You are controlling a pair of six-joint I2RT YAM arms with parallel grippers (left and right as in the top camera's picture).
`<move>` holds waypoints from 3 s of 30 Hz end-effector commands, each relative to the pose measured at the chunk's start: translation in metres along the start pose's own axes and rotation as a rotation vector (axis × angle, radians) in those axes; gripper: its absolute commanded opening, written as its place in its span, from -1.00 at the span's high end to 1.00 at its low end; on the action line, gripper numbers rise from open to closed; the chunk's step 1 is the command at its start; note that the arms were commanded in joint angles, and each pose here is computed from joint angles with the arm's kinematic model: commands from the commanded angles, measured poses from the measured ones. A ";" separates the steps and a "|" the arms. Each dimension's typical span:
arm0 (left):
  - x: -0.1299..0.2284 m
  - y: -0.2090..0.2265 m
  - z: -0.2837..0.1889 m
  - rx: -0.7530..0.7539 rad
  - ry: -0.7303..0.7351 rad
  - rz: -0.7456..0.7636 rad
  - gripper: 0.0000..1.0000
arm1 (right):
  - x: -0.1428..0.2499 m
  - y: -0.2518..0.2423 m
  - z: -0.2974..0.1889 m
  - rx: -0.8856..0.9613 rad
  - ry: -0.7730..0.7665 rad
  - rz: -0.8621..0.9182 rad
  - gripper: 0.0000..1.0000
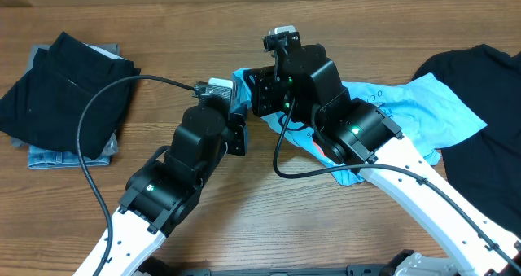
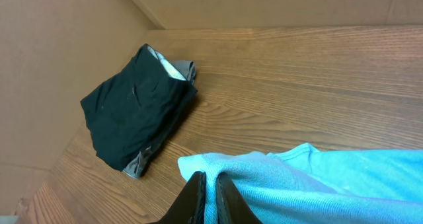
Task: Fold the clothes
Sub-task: 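Grasp the shirt corner with the left gripper beside the right gripper, then stretch the shirt by moving the right gripper rightward, left holding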
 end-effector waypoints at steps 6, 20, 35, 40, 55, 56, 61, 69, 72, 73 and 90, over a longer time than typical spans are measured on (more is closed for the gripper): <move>0.016 -0.018 0.032 0.088 0.078 0.103 -0.05 | -0.016 0.018 -0.016 -0.044 -0.053 -0.007 0.82; -0.006 -0.020 0.029 0.094 -0.019 0.191 0.18 | -0.015 0.017 -0.016 -0.041 -0.051 -0.006 0.81; -0.019 -0.008 0.030 0.015 -0.067 0.133 0.25 | -0.015 0.017 -0.016 -0.042 -0.051 -0.007 0.81; -0.013 -0.008 0.037 0.015 -0.040 0.131 0.34 | -0.015 0.017 -0.016 -0.042 -0.051 -0.007 0.81; -0.028 0.020 0.014 -0.145 -0.098 0.113 0.92 | -0.016 0.017 -0.016 -0.043 -0.053 -0.007 0.81; -0.031 0.021 0.009 -0.147 -0.112 0.109 0.92 | -0.016 0.018 -0.016 -0.044 -0.054 -0.007 0.80; -0.041 0.037 -0.024 -0.218 -0.162 0.094 0.92 | -0.022 0.012 -0.016 -0.009 -0.092 -0.006 0.14; -0.042 0.058 -0.058 -0.330 -0.181 0.115 0.92 | -0.042 0.000 -0.052 0.095 -0.211 -0.029 -0.15; -0.042 0.058 -0.059 -0.333 -0.183 0.134 0.92 | -0.034 -0.025 -0.076 0.229 -0.204 -0.030 -0.15; -0.042 0.058 -0.059 -0.333 -0.182 0.137 0.92 | -0.029 -0.034 -0.084 0.276 -0.190 -0.030 -0.15; -0.043 0.061 -0.060 -0.348 -0.184 0.134 0.92 | 0.056 -0.182 -0.158 0.804 0.141 0.558 -0.28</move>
Point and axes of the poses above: each gripper's point midway between its finger pads, its own z axis out along the fingers, its own y axis along the line the jaws close on, x = y × z, the point moved 1 cm from there along -z, back along the fingers, and after that the axes turned 15 degrees about z, right-handed, at the moved point
